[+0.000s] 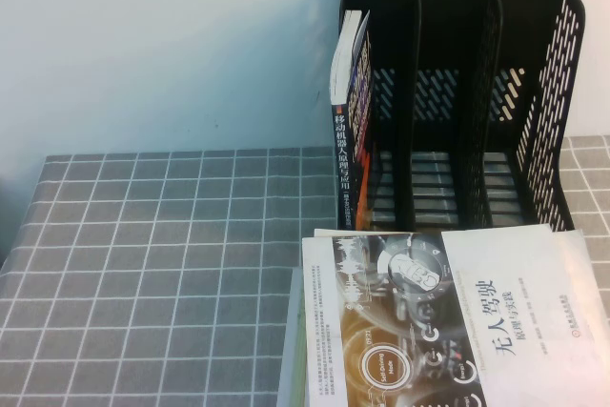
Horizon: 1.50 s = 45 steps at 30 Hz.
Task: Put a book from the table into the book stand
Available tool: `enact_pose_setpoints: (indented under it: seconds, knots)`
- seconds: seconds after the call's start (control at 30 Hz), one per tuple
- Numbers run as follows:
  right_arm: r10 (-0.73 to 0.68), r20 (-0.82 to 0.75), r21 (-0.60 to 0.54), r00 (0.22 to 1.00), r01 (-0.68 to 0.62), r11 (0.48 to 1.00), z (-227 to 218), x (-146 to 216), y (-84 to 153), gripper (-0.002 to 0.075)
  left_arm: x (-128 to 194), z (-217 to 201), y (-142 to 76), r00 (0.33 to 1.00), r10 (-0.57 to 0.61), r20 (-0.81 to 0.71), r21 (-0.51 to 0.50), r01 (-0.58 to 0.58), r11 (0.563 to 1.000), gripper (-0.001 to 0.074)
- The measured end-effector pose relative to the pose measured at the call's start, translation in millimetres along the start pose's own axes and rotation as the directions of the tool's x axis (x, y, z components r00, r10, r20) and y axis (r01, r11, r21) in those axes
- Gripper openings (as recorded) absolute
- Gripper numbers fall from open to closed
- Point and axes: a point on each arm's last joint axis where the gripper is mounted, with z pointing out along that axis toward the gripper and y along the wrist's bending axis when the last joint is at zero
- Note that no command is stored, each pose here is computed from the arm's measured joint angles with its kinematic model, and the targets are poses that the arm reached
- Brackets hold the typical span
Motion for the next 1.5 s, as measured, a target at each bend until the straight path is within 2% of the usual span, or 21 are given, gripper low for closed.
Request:
enact_pose_setpoints:
  seconds: [0.63,0.8,0.97,1.13,1.3,1.5]
  knots:
    - [0.007,0.003,-0.003,1.0,-0.007,1.0,0,0,0,-0.0003,0,0,0,1.0,0.03,0.005,-0.003,-0.03,1.0,-0.0003]
    - [0.118,0.105,-0.024,0.987,-0.116,0.993,0,-9,1,-0.0003,-11,0,0,0.991,0.032,0.13,-0.005,-0.032,0.999,-0.0003]
    - [0.195,0.342,0.003,0.919,-0.209,0.978,-5,-29,-7,-0.0003,-33,-6,0,0.927,0.032,0.375,-0.007,-0.031,0.999,-0.0003]
    - [0.191,0.569,0.049,0.8,-0.264,0.963,-16,-48,-17,-0.0003,-49,-15,-1,0.833,0.03,0.552,-0.008,-0.031,0.999,-0.0003]
    - [0.176,0.697,0.066,0.695,-0.307,0.949,-25,-58,-24,-0.0003,-55,-19,-1,0.787,0.029,0.616,-0.009,-0.03,1.0,-0.0003]
    - [0.16,0.763,0.076,0.626,-0.333,0.94,-32,-63,-27,-0.0003,-58,-21,-1,0.761,0.014,0.649,-0.004,-0.015,1.0,-0.0003]
